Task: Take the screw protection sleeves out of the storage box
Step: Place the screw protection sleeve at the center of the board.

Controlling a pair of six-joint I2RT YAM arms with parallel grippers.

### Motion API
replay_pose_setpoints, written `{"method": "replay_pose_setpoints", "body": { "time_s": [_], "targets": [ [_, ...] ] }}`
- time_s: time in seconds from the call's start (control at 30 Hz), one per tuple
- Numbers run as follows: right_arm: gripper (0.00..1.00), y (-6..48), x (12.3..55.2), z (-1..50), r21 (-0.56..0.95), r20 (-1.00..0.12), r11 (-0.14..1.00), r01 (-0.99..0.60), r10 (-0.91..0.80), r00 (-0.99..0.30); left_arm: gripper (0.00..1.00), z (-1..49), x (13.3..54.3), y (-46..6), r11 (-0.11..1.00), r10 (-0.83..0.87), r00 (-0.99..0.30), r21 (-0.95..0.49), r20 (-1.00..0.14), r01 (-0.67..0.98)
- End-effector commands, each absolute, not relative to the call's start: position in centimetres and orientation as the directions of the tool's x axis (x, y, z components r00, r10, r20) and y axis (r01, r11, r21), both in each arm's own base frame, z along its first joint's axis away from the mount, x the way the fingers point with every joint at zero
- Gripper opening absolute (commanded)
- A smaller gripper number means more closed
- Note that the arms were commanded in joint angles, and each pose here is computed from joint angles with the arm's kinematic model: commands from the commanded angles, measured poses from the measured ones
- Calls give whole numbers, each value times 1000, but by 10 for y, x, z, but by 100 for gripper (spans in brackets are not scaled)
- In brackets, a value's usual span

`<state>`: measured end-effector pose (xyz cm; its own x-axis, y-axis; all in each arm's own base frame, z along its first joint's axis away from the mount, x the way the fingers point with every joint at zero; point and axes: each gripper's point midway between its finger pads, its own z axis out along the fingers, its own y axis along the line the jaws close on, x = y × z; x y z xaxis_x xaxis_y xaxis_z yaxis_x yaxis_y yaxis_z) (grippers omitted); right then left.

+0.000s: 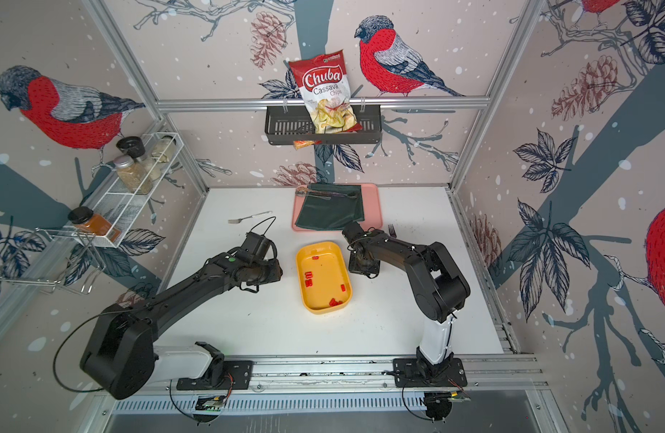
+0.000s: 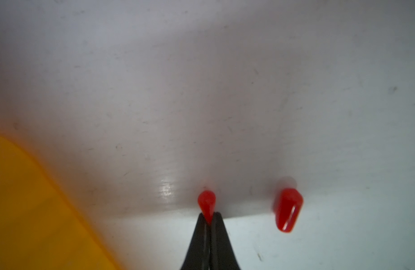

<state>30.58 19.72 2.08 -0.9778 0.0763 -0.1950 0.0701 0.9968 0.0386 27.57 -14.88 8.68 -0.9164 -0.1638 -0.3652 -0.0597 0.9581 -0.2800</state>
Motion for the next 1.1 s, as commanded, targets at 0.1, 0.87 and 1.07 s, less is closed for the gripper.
{"method": "replay_pose_setpoints", "body": {
  "time_s": [0.1,0.87,1.07],
  "targets": [
    [0,194,301,22,10,-184,999,50,51,-982,46,83,275,-149,958,-171,-918,-280,-358,-69],
    [45,194,305,51,47,-229,997,64,73,-971,46,89,277,-153,952,-170,-916,-299,-364,-58],
    [47,194,304,80,81,-264,994,72,91,-960,47,97,274,-164,942,-169,-920,-331,-352,-47]
  ]
}}
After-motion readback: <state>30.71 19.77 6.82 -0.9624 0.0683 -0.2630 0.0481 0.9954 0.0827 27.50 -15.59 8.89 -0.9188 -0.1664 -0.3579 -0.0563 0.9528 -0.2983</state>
